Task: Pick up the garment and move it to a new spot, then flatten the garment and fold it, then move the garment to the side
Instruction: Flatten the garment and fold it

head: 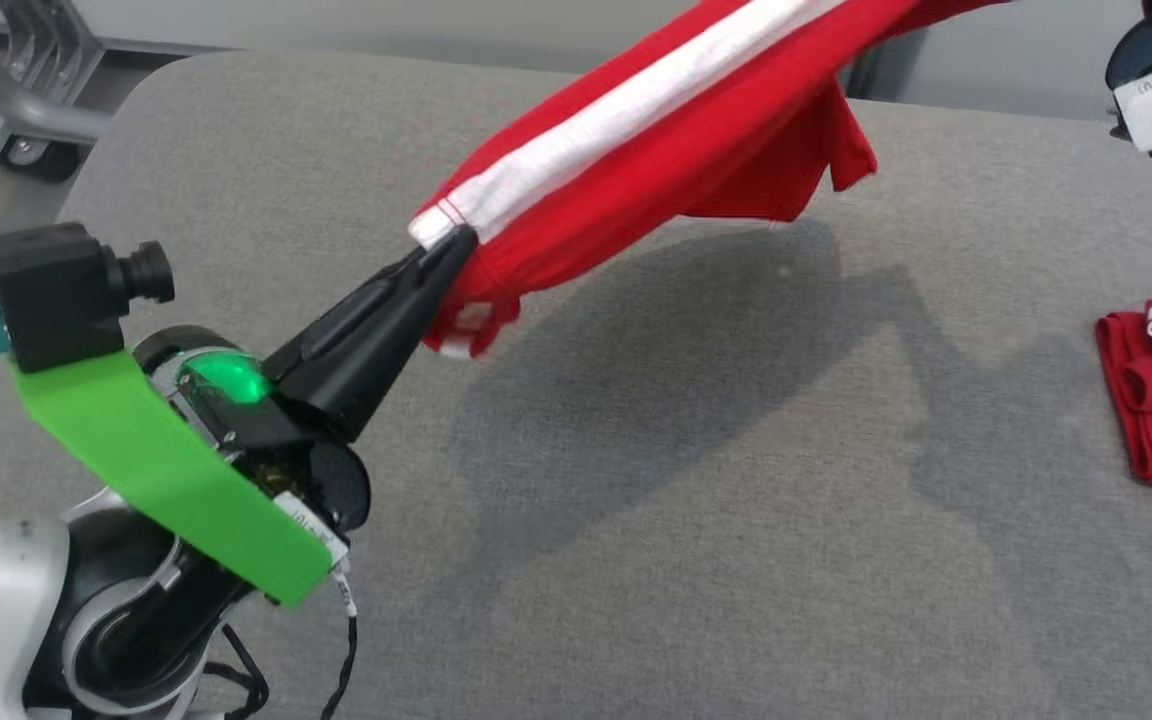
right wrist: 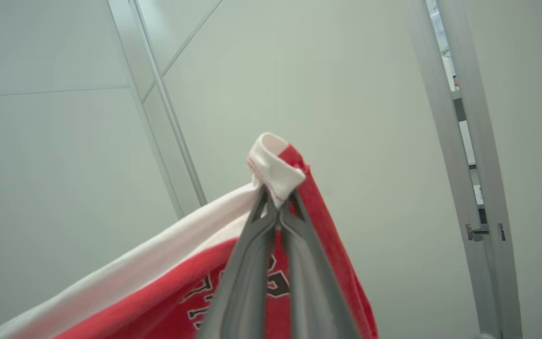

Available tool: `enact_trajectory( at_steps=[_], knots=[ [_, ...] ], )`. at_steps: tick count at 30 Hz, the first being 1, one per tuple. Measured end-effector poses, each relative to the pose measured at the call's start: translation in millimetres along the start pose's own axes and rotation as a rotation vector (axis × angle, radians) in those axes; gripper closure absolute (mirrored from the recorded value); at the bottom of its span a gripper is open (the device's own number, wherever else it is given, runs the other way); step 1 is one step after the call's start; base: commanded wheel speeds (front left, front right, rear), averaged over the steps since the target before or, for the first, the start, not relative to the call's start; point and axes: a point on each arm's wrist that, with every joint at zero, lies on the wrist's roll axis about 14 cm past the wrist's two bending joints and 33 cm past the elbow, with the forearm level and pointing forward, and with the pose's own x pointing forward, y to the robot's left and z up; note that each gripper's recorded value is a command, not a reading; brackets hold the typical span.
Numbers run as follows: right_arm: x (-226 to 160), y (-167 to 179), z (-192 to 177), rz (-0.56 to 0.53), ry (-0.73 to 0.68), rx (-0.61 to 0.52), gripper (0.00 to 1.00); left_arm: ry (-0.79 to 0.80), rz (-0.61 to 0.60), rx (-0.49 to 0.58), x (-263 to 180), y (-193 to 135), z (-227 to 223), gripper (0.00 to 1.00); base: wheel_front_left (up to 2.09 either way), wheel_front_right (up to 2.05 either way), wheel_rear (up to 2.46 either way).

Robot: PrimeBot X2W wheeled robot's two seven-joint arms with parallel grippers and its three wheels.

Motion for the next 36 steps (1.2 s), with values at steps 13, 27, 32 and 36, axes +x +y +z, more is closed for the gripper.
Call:
enact_trajectory(
  at_steps=[13,27,32,36],
  knots=[
    [-103.6,9.4,68.0,-0.060,-0.017,0.070,1.00,0.103,-0.294,-0.086,0.0,-79.2,4.7,1.00,0.00,0.00,0.00],
    [-53.3,-55.2,51.4,-0.328,-0.087,0.252,1.00,0.103,0.059,0.013,105.6,72.2,9.2,1.00,0.00,0.00,0.00],
    [-18.7,-55.0,102.5,-0.246,-0.309,0.190,1.00,-0.089,-0.086,0.073,150.1,39.0,42.6,1.00,0.00,0.00,0.00],
    [-38.6,-82.3,28.0,-0.356,-0.156,0.218,1.00,-0.039,-0.090,0.070,153.2,61.0,5.6,1.00,0.00,0.00,0.00]
  ],
)
